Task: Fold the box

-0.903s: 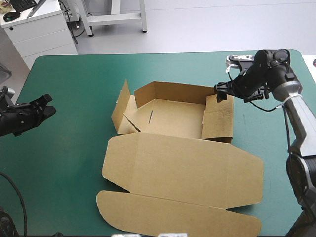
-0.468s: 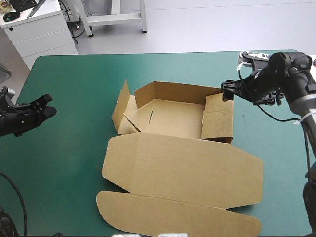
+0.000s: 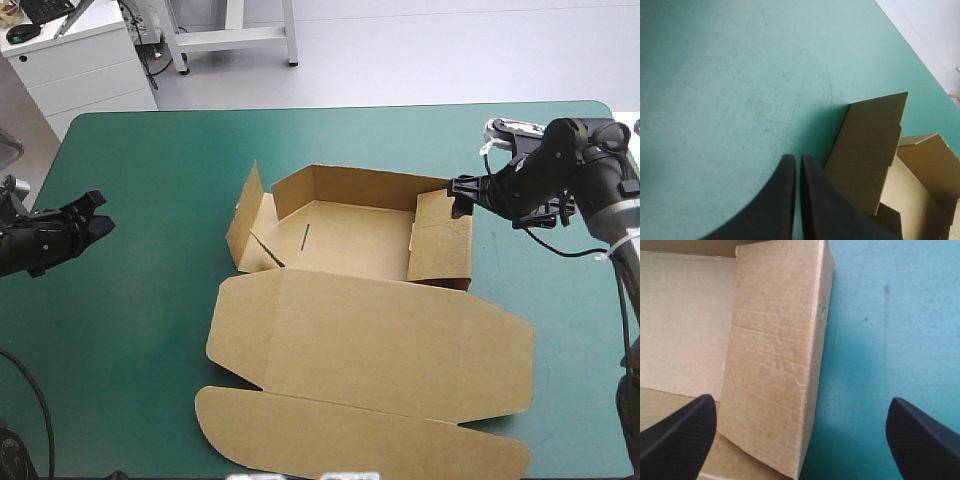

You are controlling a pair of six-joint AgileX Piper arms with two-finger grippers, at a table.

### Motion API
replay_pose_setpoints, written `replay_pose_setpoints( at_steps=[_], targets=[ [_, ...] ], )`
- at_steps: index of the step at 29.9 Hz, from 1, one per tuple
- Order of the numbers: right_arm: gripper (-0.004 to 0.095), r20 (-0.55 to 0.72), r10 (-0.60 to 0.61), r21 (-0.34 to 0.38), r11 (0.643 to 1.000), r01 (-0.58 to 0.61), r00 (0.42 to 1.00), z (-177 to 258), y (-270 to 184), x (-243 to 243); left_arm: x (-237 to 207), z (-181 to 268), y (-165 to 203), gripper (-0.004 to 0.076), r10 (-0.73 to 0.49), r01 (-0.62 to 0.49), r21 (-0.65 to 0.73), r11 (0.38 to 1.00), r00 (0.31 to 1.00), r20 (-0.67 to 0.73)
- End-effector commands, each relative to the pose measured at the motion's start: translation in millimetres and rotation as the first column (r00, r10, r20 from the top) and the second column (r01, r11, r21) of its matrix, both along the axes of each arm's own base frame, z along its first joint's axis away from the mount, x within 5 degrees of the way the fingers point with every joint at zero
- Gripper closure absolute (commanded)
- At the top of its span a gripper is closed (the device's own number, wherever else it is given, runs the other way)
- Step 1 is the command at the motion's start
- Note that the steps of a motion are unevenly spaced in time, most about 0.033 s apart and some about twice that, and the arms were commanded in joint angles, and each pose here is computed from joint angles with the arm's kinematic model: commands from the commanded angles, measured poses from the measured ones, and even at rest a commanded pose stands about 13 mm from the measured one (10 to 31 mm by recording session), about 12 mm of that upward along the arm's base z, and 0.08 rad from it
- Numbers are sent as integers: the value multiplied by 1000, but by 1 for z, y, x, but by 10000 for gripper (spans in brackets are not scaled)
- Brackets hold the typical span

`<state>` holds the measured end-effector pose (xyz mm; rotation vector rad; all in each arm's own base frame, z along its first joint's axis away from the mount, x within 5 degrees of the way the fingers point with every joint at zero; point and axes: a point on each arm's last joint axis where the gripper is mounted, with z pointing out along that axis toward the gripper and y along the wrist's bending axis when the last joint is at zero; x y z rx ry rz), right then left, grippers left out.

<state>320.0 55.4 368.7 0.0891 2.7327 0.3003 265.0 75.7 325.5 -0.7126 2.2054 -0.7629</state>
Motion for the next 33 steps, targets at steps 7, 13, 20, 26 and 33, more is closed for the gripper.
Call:
replay_pose_setpoints(
  at_steps=[7,13,20,26,33],
  targets=[
    [65,-78,-32,18,999,33,996,-32,6,29,-2,19,-2,715,31,-29,-24,999,997,75],
    [265,-123,-34,11,999,36,992,-50,7,40,-2,19,-2,719,32,-31,-23,999,997,76],
    [791,-199,-20,10,1000,23,980,-65,9,43,-2,19,-1,721,38,-37,-19,999,996,79],
    [909,-197,6,19,1000,-2,980,-65,14,43,-3,18,0,721,26,-27,11,1000,997,73],
    [909,-32,73,14,997,-73,997,-17,16,36,-4,17,-3,721,-90,78,121,990,991,102]
  ],
)
